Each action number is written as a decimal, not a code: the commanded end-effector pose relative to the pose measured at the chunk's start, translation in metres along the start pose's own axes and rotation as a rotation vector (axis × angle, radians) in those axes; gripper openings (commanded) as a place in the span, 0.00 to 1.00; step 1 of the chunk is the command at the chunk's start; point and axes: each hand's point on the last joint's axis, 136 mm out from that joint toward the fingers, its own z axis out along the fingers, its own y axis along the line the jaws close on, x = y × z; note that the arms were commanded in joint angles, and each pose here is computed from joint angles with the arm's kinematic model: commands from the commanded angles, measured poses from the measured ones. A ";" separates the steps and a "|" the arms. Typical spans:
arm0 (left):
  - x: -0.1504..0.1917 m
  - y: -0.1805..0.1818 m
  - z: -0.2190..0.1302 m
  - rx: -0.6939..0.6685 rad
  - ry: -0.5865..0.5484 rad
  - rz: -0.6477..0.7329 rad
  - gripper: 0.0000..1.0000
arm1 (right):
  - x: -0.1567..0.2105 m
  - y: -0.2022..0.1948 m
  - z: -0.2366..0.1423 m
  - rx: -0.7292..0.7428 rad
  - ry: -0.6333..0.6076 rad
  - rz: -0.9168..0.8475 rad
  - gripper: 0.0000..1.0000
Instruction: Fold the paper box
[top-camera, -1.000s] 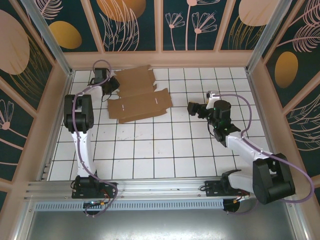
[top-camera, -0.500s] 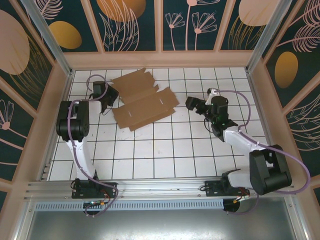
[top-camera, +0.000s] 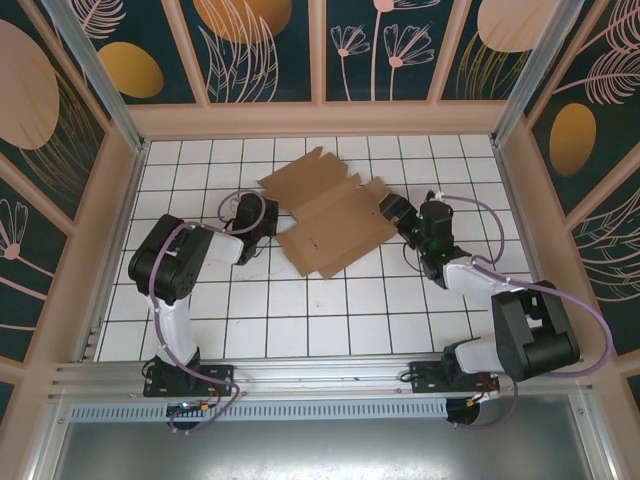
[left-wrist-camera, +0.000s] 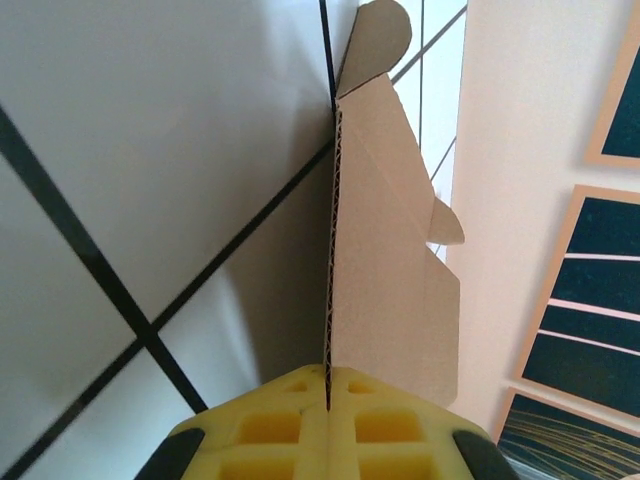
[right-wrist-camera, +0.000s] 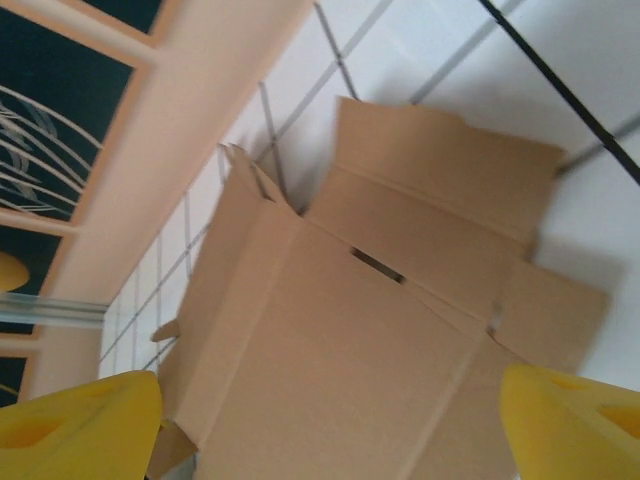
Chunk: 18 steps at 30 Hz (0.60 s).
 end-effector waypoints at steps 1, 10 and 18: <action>-0.019 -0.023 -0.009 0.070 -0.099 -0.041 0.41 | -0.004 -0.011 -0.006 0.026 -0.045 0.075 0.87; -0.037 -0.084 -0.009 -0.012 -0.099 0.764 0.99 | 0.004 -0.018 -0.012 0.039 -0.016 -0.012 0.86; 0.024 -0.108 0.075 -0.074 0.321 1.244 0.99 | 0.000 -0.010 -0.018 0.029 -0.013 -0.080 0.88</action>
